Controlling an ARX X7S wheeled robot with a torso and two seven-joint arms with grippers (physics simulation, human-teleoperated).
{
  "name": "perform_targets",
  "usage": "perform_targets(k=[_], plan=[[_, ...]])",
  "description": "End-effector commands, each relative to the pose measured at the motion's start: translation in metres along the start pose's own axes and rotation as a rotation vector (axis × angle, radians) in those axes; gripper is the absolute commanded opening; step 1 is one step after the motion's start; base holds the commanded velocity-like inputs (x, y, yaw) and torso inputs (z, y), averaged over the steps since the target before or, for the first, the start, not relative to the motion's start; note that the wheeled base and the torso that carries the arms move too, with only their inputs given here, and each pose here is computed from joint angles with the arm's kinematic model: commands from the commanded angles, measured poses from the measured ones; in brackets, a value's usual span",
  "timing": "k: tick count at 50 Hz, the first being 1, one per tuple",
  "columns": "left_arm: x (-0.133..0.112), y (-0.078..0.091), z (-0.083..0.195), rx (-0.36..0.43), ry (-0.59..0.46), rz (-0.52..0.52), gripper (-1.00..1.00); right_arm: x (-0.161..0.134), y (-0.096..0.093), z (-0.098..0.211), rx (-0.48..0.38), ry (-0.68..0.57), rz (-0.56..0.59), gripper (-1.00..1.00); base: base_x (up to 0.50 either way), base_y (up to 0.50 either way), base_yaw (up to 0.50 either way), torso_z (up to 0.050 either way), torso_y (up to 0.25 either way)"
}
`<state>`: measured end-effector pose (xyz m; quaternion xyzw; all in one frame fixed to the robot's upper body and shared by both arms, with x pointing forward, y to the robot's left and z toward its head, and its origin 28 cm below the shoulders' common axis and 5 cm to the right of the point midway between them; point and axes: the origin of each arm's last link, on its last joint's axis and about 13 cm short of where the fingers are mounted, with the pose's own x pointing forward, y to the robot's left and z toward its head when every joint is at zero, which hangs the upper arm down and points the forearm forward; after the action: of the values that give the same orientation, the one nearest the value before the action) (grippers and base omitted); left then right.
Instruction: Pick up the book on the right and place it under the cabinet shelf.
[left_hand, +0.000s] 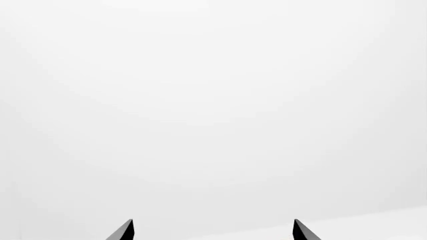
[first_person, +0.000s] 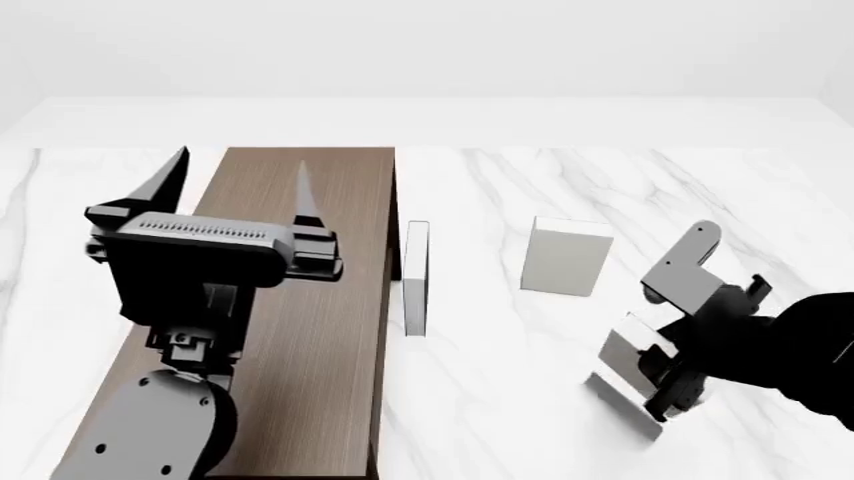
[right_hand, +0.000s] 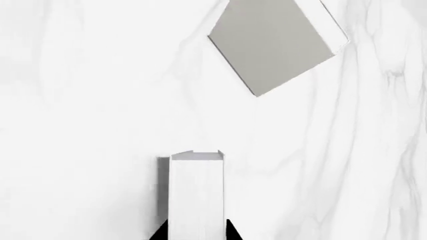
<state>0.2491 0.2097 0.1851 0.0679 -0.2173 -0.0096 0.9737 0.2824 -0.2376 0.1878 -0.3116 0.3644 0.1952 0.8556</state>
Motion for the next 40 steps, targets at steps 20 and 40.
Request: perform_targets(k=[20,40], plan=[[-0.001,0.002,0.006,-0.016,-0.020,0.004,1.00,-0.060,0.019,0.023,0.090,-0.328,0.123,-1.00,0.00,0.00,0.00,0.000,0.000],[-0.002,0.004,0.007,-0.023,-0.023,0.011,1.00,-0.022,0.058,0.021,0.465,-0.589,0.499,-1.00,0.00,0.00,0.00,0.000,0.000]])
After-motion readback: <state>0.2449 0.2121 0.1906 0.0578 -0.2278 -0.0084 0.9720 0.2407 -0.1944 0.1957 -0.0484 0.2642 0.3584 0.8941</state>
